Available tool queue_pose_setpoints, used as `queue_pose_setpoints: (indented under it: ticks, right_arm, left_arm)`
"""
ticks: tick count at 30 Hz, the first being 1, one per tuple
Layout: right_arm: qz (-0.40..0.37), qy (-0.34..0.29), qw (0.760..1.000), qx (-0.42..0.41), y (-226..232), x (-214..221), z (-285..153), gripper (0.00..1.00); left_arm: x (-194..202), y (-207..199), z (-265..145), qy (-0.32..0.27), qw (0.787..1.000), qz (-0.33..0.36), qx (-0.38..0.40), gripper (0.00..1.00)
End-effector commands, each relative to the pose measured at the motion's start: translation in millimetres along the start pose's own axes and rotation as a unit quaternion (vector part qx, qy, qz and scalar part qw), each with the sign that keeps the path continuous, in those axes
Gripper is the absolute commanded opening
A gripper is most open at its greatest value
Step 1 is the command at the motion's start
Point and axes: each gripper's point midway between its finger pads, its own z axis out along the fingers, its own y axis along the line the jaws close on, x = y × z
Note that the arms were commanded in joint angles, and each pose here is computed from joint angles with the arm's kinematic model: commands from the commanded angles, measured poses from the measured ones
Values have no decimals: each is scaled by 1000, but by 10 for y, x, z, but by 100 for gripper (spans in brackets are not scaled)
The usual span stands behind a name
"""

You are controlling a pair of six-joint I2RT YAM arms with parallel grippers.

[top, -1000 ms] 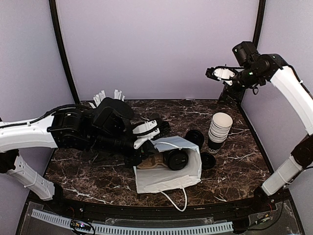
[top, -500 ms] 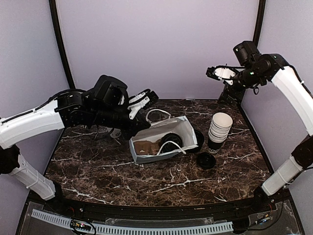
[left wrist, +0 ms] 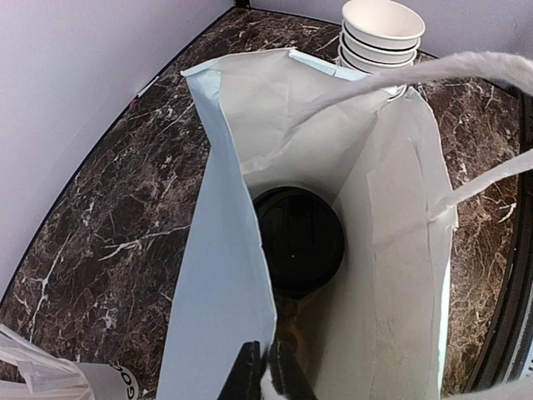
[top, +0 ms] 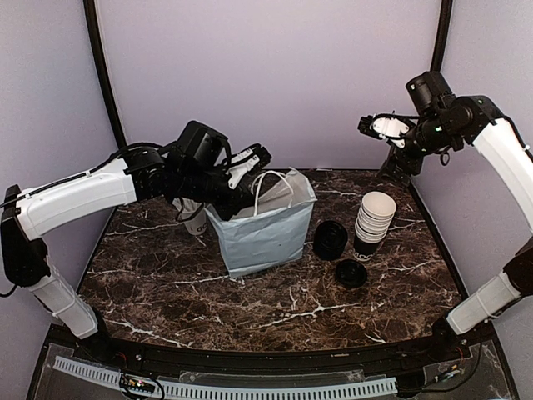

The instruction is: Pack the takeout coffee

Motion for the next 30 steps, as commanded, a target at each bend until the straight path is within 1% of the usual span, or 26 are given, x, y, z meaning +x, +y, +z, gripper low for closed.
queue_pose_setpoints:
  ticks: [1,3,4,6,9,11,13,14,20,21,23,25,26,30]
  right_arm:
    - [0,-3,1000,13,-23,28,-80,99]
    - [1,-3,1000,13,-22,33,-85,99]
    - [1,-2,1000,12,-21,33,-81,99]
    - [1,-3,1000,13,-25,29,-82,99]
    - [1,-5,1000,14,-35,16,-91,99]
    - [1,-7,1000,13,-35,8,-99,99]
    - [1,-7,1000,15,-38,13,-110,99]
    - [1,-7,1000,15,-38,13,-113,99]
    - [3,-5,1000,16,-52,24,-105,99]
    - [3,-5,1000,17,-60,20,-99,99]
    - [3,-7,1000,17,-72,0,-103,99]
    - [3,-9,1000,16,-81,-20,-98,99]
    - [3,-10,1000,15,-86,-30,-95,99]
    - [3,-14,1000,12,-90,-54,-84,99]
  left_arm:
    - [-148,209,-79,-20,999,-6,-27,9]
    - [-172,297,-112,-22,999,-11,-44,16]
    - [-189,338,-138,-24,998,-14,-50,23]
    - [-205,408,-187,-24,998,-17,-62,31]
    - [-230,470,-273,-23,997,-17,-72,40]
    - [-227,471,-400,-20,997,-13,-73,49]
    - [-246,467,-547,-21,997,-13,-74,53]
    - [-243,470,-598,-21,997,-15,-75,54]
    - [-198,570,-1195,-46,991,-40,-117,62]
    - [-155,642,-1303,-50,988,-54,-135,63]
    - [-30,773,-1394,-47,983,-82,-157,63]
    - [127,856,-1376,-37,981,-105,-159,61]
    - [164,830,-1341,-35,983,-111,-144,61]
    - [404,894,-1086,-1,982,-140,-125,59]
